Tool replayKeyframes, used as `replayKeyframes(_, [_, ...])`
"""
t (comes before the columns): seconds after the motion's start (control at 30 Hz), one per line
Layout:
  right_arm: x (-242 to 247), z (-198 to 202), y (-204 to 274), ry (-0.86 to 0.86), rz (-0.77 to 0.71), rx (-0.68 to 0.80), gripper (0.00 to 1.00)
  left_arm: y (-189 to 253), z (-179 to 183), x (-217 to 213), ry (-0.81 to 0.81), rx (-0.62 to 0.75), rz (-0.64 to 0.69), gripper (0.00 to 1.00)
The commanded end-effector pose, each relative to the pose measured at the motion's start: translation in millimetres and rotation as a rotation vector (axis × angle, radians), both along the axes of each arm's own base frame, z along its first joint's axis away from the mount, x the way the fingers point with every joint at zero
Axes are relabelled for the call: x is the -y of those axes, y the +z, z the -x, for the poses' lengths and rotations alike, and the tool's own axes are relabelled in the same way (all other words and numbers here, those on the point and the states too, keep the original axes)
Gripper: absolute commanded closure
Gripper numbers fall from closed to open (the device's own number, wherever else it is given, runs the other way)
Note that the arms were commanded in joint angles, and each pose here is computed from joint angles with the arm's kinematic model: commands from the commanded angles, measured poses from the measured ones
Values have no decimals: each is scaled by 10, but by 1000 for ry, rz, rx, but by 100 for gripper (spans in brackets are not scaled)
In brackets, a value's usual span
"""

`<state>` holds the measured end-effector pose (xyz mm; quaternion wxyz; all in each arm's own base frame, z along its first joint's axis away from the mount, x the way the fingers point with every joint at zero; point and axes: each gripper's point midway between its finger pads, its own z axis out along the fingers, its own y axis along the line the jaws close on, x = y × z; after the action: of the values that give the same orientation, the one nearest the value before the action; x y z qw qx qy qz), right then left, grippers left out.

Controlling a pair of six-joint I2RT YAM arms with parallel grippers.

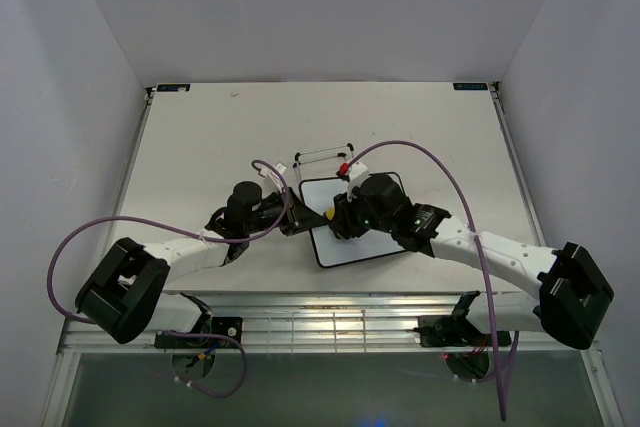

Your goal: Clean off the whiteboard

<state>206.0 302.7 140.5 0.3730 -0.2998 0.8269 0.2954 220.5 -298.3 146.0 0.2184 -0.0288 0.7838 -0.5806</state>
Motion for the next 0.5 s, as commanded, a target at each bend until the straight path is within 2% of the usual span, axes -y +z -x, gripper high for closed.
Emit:
replayKeyframes(0.0, [-79,528,-415,31,78,-187,92,1484,-96,155,-3,374,330,100])
replayKeyframes(0.03, [33,483,-522,-35,142,-189,92,1492,-129,147,14,376,330,100])
replayKeyframes(0.17, [215,465,-691,-111,230,-203,92,1491,-182,114,57,373,331,100])
replayKeyframes(0.47, [242,646,-668,-68,199,-219,92,1447,-243,107,90,360,328,100])
